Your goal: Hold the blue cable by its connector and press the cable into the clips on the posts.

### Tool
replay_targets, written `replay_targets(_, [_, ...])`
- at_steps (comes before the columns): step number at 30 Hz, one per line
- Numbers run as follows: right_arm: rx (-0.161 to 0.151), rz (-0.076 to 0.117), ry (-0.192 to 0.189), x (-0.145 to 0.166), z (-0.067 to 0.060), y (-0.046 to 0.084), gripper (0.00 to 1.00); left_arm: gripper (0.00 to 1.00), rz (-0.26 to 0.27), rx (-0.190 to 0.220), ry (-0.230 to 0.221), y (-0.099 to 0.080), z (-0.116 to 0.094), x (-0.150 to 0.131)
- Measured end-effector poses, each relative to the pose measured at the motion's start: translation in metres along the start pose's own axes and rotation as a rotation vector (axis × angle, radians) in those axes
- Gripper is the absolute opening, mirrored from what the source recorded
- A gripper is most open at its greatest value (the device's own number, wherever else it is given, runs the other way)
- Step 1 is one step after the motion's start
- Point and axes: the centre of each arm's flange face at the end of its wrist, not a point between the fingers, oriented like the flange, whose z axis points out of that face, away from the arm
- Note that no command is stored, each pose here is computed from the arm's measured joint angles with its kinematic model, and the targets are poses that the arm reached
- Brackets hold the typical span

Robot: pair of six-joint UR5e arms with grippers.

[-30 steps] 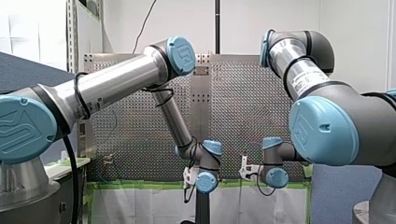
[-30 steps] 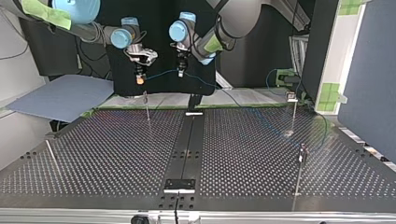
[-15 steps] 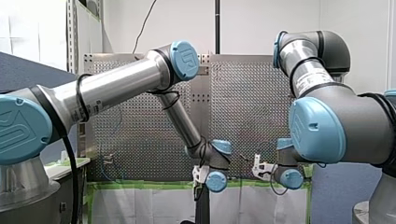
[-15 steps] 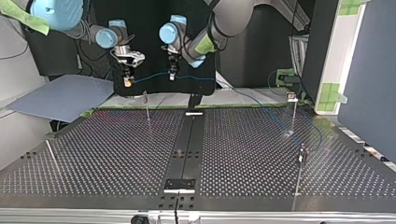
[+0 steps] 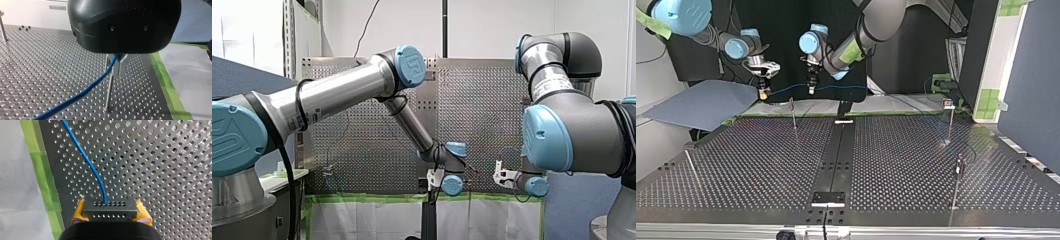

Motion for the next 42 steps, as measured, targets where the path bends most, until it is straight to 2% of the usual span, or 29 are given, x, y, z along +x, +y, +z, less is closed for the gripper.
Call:
replay_targets(5, [0.03, 0.005, -0.009, 0.002, 0.003, 0.003, 0.0, 0.0, 0.024, 0.003, 0.022, -0.004, 0.003, 0.013])
replay_targets(12, [0.04, 0.019, -0.006, 0.005, 0.005, 0.01, 0.0, 0.0, 0.046, 0.01, 0.073, -0.006, 0.009, 0.041])
replay_targets(16, [0.04, 0.027, 0.001, 0.01, 0.011, 0.016, 0.0, 0.0, 0.053, 0.014, 0.091, -0.009, 0.013, 0.048])
replay_targets(23, [0.028, 0.029, 0.01, 0.017, 0.017, 0.028, 0.0, 0.0, 0.025, 0.022, 0.068, -0.019, 0.029, 0.032])
replay_targets(33, [0.008, 0.032, 0.023, 0.023, 0.02, 0.042, 0.0, 0.0, -0.026, 0.039, 0.011, -0.036, 0.055, -0.003])
replay_targets(42, [0.002, 0.036, 0.038, 0.029, 0.025, 0.05, 0.0, 0.0, -0.037, 0.039, 0.0, -0.033, 0.067, -0.007])
